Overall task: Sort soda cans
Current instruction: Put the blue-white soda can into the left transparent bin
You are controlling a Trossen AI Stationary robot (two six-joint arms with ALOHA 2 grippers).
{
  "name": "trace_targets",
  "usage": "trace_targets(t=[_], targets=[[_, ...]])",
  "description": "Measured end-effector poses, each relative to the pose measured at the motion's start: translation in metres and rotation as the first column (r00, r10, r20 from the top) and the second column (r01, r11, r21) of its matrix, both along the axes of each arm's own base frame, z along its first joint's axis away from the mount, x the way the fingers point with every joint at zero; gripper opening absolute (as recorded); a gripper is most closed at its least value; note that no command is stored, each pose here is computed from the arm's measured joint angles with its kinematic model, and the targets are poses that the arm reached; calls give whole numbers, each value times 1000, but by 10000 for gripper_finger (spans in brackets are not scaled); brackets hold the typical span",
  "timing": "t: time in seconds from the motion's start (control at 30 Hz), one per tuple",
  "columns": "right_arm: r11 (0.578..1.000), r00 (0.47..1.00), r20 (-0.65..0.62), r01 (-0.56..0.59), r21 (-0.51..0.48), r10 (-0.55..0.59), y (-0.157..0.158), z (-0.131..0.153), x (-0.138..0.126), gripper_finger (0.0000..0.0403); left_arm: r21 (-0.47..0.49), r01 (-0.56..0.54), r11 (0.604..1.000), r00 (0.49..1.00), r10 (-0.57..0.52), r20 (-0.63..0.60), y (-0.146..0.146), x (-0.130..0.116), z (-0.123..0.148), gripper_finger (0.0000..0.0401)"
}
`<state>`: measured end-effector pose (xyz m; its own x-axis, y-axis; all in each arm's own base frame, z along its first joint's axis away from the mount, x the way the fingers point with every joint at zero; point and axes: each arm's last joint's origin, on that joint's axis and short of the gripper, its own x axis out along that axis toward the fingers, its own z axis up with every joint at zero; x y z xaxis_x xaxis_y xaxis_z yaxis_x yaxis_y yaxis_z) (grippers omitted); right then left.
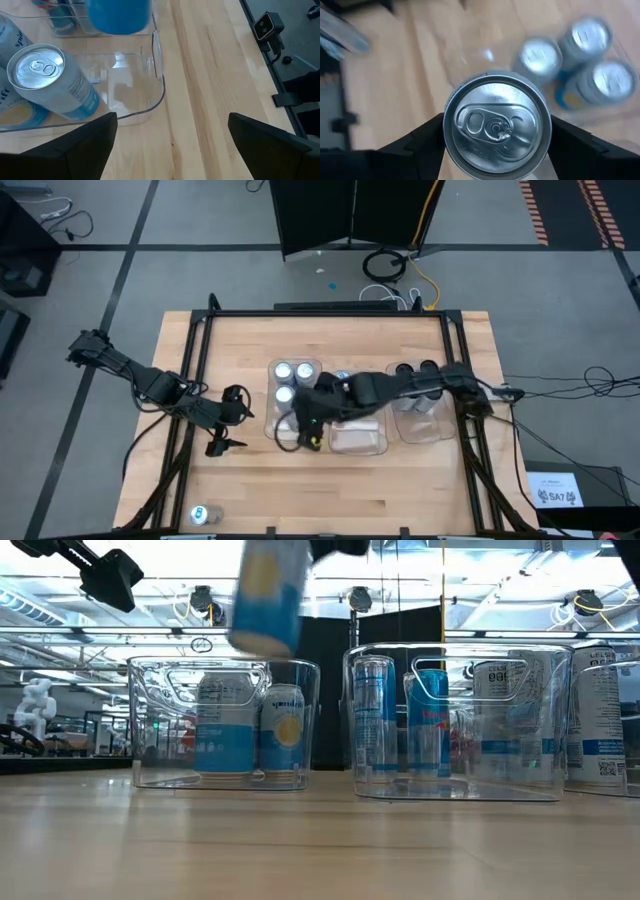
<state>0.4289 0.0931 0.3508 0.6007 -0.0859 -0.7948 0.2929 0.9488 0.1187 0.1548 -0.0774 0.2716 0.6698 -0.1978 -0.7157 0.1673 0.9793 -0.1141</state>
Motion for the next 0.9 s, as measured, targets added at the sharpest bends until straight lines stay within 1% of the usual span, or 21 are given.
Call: trace_targets(t=[0.07,0.13,0.27,0.37,0.43,0.53,0.73,0.9], targets=[[1000,998,-66,16,-2,-17,-9,-9,2,273,0,0,1000,1000,0,0,0,0,0,388],[1000,996,-82,15,-27,-17,-15,-15,6,273,0,0,1000,1000,0,0,0,0,0,388],[999,995,-102,18,-34,-21,-29,-30,19,273,0,-1,1000,1000,1,0,0,0,0,388],[999,985,-168,30,-40,-36,-42,-48,26,273,13,-14,1000,1000,14,7,1,0,0,388],[999,977,-208,31,-20,-35,-49,-59,30,273,17,-19,1000,1000,19,10,1,0,0,388],[999,974,-225,33,-26,-38,-56,-72,38,273,17,-19,1000,1000,19,10,1,0,0,388],[998,961,-269,57,-31,-64,-74,-91,46,273,17,-19,1000,1000,19,9,1,0,0,388],[993,958,-267,94,-70,-110,-86,-93,47,273,17,-19,1000,1000,19,9,1,0,0,388]])
